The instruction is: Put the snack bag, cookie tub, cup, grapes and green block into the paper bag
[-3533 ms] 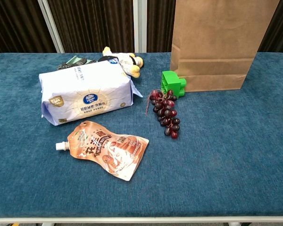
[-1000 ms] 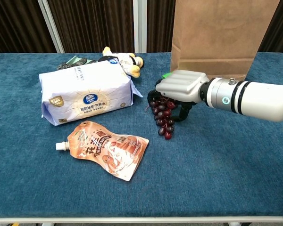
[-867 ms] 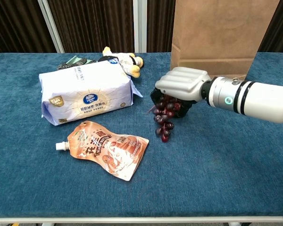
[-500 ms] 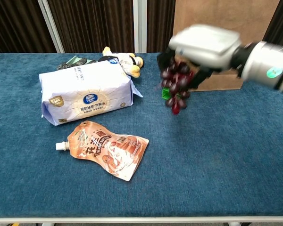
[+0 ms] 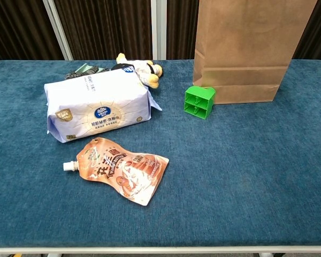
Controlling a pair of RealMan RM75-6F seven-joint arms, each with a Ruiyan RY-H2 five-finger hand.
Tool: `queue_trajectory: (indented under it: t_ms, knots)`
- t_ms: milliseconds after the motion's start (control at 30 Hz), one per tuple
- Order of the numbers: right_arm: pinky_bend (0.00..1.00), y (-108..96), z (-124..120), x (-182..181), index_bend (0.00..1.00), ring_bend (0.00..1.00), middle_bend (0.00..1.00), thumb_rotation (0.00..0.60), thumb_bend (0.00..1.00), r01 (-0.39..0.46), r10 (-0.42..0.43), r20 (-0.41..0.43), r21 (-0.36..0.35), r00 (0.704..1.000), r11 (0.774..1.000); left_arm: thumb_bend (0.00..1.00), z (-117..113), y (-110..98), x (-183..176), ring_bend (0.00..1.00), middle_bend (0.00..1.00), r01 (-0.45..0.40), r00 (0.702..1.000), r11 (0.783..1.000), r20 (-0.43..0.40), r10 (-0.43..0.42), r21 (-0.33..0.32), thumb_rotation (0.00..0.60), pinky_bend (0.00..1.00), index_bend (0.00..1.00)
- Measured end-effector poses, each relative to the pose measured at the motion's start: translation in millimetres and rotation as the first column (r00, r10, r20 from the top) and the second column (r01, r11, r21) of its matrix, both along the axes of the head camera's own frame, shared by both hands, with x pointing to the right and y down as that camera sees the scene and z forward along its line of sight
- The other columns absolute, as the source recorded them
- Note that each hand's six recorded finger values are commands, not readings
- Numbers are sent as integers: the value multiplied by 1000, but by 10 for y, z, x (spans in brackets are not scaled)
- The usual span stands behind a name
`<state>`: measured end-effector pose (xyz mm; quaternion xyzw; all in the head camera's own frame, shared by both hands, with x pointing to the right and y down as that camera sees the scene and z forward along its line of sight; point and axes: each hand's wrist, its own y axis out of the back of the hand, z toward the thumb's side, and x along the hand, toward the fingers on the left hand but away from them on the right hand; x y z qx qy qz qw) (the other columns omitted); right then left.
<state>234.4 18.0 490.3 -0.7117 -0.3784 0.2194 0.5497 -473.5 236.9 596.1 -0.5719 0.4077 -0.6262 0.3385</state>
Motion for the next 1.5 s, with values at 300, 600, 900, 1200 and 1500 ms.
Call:
queue_trajectory:
  t_ms: [300, 600, 900, 1200, 1500]
  knots:
    - [604, -584, 223, 375, 535, 391, 537, 600, 300, -268, 251, -157, -99, 955, 958, 40, 12, 35, -10, 121, 202, 9, 1000, 1000, -3, -9, -8, 600, 153, 232]
    - [539, -937, 730, 517, 431, 329, 472, 600, 299, -419, 336, -342, -205, 877, 885, 40, 30, 57, -45, 121, 203, 18, 1000, 1000, 0, -18, -16, 600, 152, 232]
    - [487, -1089, 883, 411, 311, 273, 391, 600, 299, -449, 345, -372, -243, 862, 860, 40, 52, 54, -48, 121, 203, 20, 1000, 1000, -1, -20, -22, 600, 153, 232]
    - [465, -1217, 878, 377, 290, 255, 375, 600, 298, -468, 370, -353, -254, 860, 846, 39, 69, 58, -49, 121, 202, 21, 1000, 999, -2, -21, -27, 600, 152, 232]
    - [303, -1141, 912, 314, 48, 118, 249, 600, 248, -447, 343, -347, -286, 873, 848, 40, 57, 70, -62, 121, 203, 26, 1000, 999, -1, -26, -24, 600, 152, 232]
